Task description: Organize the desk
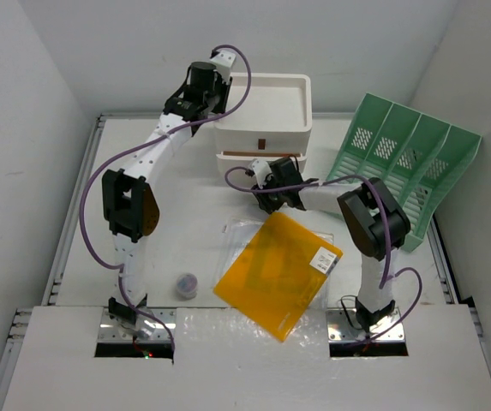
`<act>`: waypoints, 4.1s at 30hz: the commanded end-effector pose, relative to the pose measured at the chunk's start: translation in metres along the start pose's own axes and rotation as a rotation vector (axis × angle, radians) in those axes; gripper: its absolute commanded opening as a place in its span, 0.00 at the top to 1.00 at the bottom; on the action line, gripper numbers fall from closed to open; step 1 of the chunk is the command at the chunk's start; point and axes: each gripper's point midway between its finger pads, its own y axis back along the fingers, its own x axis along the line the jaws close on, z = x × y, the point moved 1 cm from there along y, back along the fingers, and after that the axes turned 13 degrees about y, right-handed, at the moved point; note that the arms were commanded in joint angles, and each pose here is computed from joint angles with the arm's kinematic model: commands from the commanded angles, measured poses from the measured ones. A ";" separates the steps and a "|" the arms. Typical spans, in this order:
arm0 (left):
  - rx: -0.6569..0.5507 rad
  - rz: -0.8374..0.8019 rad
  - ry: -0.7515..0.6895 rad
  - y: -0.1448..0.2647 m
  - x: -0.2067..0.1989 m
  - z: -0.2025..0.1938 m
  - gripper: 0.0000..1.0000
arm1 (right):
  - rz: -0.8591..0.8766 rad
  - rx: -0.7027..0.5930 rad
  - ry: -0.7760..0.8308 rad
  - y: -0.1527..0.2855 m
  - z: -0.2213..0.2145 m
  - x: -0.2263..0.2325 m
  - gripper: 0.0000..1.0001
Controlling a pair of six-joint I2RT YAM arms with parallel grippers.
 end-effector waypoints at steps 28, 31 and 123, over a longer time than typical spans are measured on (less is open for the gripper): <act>0.062 -0.086 -0.072 0.015 -0.010 -0.004 0.55 | -0.396 -0.236 0.279 0.112 0.100 -0.031 1.00; 0.033 -0.136 -0.067 0.028 -0.019 0.011 0.43 | -0.448 -0.285 0.227 0.124 0.114 -0.040 1.00; 0.031 -0.334 -0.040 0.151 -0.006 -0.018 1.00 | -0.662 -0.319 -0.569 0.075 0.116 -0.064 0.45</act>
